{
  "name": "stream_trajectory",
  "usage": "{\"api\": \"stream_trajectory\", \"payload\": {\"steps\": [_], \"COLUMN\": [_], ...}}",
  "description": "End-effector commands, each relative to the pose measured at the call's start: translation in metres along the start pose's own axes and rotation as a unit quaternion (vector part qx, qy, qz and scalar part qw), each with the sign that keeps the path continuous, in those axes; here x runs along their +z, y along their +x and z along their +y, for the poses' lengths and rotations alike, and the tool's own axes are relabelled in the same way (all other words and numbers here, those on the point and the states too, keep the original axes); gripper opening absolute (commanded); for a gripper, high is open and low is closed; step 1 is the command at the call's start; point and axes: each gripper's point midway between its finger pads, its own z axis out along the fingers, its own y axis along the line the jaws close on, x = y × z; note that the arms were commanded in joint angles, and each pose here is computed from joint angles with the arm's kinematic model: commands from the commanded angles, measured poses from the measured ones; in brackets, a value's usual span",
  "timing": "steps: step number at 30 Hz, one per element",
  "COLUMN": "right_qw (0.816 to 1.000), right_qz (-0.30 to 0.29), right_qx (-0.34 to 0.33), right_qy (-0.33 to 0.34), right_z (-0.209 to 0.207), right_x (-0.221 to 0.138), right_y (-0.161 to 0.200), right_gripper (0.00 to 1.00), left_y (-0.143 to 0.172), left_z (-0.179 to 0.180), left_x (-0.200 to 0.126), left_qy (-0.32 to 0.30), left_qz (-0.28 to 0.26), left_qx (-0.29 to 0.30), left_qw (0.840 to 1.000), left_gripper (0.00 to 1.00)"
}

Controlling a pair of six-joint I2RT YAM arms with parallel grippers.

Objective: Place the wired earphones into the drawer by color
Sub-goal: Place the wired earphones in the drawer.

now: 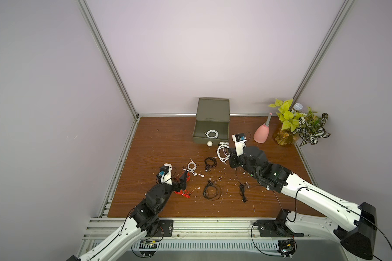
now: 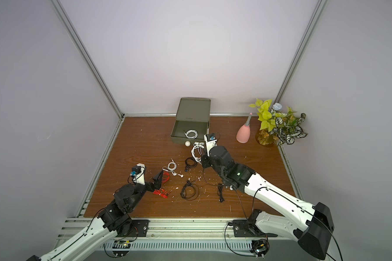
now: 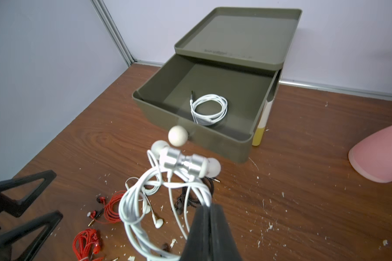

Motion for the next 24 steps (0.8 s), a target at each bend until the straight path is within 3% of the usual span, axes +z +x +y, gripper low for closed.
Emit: {"api": "stream_trajectory", "payload": {"steps": [1,14,24], "right_qw": [0.998,0.994,0.995], "right_qz": [-0.056,-0.107,-0.092], "right_qx": [-0.008,-0.002,0.005], "right_qy": [-0.012,-0.019,-0.024], "right_z": [0.004,-0.01,-0.012], "right_x": [0.003,0.063,0.111], "right_y": [-0.044,-0.101,-0.097], "right_gripper": [0.0,0.0,0.0], "left_y": [0.007,0.008,0.009], "left_z": [0.001,0.001,0.001], "left_x": [0.0,0.001,0.002], "left_qy": [-0.001,-0.002,-0.002], "left_qz": [0.007,0.009,0.012], "left_qx": [0.004,0.005,0.006], "left_qw": [1.0,1.0,1.0], "left_gripper": [1.0,0.99,1.0]}}
